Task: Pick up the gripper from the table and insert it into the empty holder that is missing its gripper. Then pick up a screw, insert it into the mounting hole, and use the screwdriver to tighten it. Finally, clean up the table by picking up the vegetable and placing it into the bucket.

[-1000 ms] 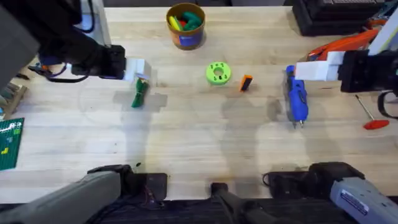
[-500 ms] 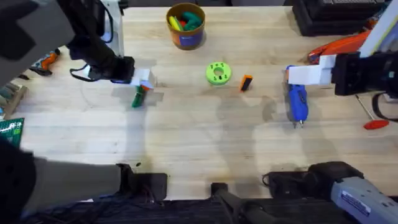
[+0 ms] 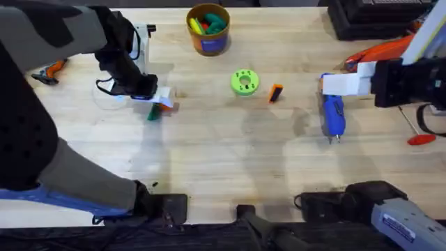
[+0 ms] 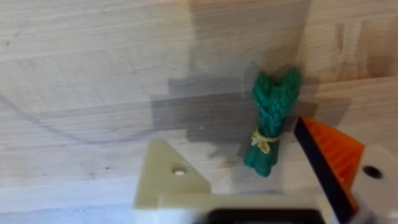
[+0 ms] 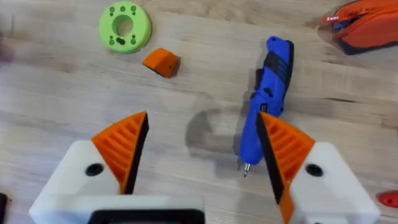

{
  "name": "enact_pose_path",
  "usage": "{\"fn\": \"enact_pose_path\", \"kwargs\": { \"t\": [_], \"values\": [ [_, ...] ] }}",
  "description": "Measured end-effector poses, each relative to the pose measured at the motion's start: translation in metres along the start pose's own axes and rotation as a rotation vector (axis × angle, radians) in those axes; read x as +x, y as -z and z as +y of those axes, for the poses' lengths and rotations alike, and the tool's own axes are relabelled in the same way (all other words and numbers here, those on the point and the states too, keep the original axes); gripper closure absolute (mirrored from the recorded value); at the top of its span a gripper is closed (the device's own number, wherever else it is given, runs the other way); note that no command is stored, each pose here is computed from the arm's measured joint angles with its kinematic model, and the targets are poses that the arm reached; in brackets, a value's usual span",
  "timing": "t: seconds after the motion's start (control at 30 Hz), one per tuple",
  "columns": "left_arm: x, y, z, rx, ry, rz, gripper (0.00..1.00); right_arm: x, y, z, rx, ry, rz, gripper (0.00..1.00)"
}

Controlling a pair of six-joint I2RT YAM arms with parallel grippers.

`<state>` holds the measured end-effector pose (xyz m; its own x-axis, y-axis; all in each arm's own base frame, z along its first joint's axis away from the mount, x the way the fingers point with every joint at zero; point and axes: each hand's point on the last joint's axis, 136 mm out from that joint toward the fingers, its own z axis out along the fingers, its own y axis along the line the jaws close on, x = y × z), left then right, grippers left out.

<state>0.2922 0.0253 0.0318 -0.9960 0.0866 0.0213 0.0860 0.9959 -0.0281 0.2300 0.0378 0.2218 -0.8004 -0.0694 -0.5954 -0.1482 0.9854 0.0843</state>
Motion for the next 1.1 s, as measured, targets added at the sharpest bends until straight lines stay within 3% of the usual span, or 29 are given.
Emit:
{"fn": "enact_pose_path", "kwargs": {
  "t": [0.07,0.2,0.37,0.8,0.93,1.1],
  "values": [
    [-0.002,0.000,0.001,-0.004,-0.001,-0.007,0.208,0.000,0.000,0.000,0.000,0.000,0.000,0.011],
    [-0.005,0.000,0.002,-0.009,-0.005,-0.020,0.611,0.000,0.000,0.000,0.000,0.000,0.000,0.010],
    [-0.007,0.000,0.003,-0.013,-0.013,-0.029,0.977,0.000,0.000,0.000,0.000,0.000,0.000,0.011],
    [-0.016,0.010,0.005,-0.024,-0.010,-0.058,0.998,0.000,0.000,0.000,0.000,0.000,0.000,0.011],
    [-0.026,0.040,0.006,-0.038,-0.011,-0.131,0.998,0.000,0.000,0.000,0.000,0.000,0.000,0.009],
    [-0.032,0.102,0.006,-0.066,-0.013,-0.274,0.998,0.000,0.000,0.000,0.000,0.000,0.000,0.009]
  ]
}}
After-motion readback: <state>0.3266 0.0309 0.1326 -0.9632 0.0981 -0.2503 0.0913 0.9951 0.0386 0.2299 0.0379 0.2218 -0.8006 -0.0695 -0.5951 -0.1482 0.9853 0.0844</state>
